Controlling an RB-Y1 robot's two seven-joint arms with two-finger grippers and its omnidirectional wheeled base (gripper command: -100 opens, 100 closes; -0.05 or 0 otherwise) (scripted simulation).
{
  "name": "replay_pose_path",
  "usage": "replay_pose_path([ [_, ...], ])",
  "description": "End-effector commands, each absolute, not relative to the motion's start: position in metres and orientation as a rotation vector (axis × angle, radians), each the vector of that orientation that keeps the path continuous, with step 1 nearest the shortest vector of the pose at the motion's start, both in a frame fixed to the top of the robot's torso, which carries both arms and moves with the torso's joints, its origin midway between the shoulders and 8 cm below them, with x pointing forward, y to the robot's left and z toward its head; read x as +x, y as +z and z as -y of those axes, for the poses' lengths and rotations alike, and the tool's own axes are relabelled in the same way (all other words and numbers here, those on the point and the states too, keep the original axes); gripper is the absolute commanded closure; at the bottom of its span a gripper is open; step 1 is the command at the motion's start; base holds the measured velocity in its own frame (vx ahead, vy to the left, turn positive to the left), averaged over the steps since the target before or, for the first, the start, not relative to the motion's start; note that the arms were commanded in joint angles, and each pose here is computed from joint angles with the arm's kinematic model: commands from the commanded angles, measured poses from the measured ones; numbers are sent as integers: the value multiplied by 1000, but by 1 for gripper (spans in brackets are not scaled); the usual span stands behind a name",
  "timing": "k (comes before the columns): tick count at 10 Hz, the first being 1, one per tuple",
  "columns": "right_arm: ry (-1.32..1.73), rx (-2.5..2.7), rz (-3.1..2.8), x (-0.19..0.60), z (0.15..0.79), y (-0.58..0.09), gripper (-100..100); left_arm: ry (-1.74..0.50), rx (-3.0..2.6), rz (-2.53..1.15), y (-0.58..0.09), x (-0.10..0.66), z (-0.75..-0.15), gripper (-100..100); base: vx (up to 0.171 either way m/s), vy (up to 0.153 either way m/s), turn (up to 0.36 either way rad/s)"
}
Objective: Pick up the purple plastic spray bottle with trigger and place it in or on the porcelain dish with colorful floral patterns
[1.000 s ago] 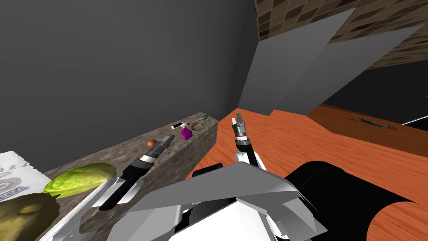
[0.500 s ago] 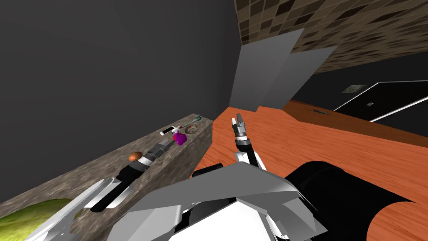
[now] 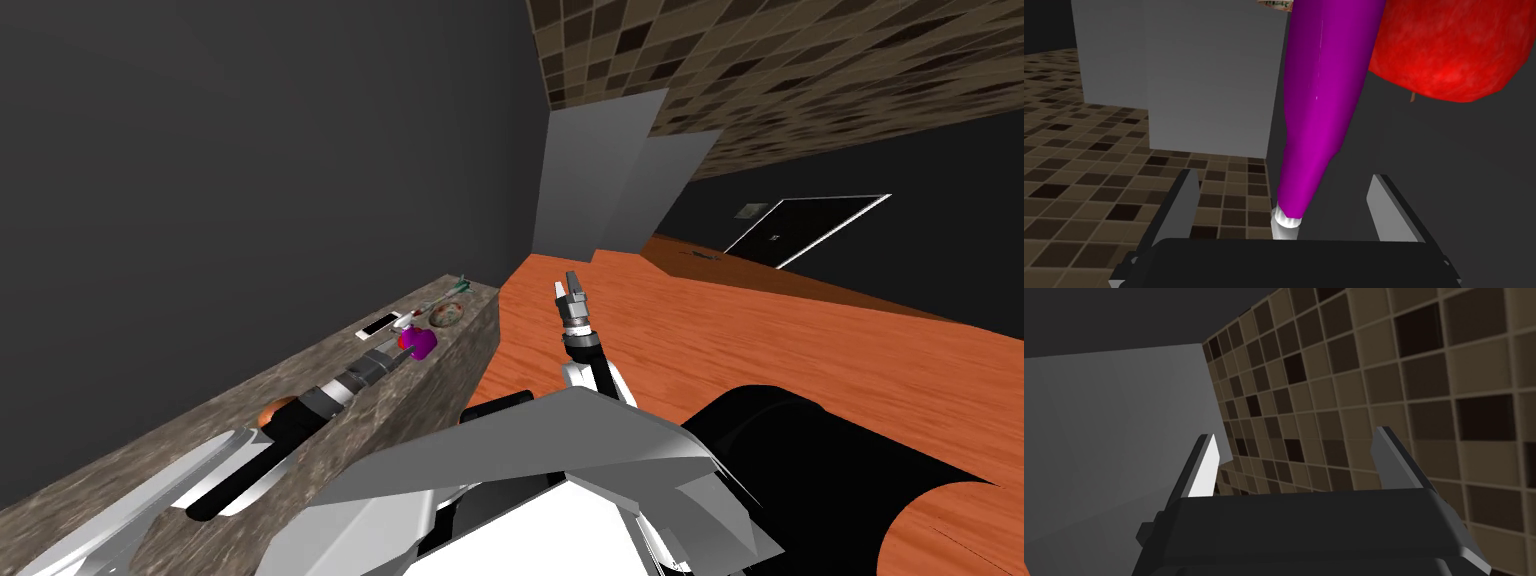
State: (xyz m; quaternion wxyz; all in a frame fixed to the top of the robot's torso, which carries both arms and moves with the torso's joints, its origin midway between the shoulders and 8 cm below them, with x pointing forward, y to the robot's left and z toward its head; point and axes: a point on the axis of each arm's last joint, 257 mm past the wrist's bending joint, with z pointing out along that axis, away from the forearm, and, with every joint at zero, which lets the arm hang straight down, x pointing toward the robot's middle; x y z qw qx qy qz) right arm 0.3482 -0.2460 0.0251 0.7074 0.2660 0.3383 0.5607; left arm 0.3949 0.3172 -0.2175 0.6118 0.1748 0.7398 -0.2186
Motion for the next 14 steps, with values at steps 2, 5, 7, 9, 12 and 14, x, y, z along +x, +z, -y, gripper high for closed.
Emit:
replay_pose_path([
  [2, 1245, 591, -751, 348, 246, 25, 0, -444, 502, -1746, -232, 390, -332, -100, 12, 41, -298],
  [5, 1245, 591, -751, 348, 246, 25, 0, -455, 484, -1738, -230, 390, -329, -100, 0, 9, -16],
  [7, 1245, 591, -751, 348, 246, 25, 0, -455, 484, -1738, -230, 390, -329, 100, 0, 0, 0],
  [9, 1245, 591, -751, 348, 246, 25, 0, -453, 485, -1738, -229, 390, -330, 100, 0, 0, 0],
  [12, 1245, 591, -751, 348, 246, 25, 0, -454, 484, -1738, -229, 390, -330, 100, 0, 0, 0],
  [14, 1245, 591, -751, 348, 246, 25, 0, -466, 457, -1755, -228, 394, -337, 100, -28, 5, -2],
])
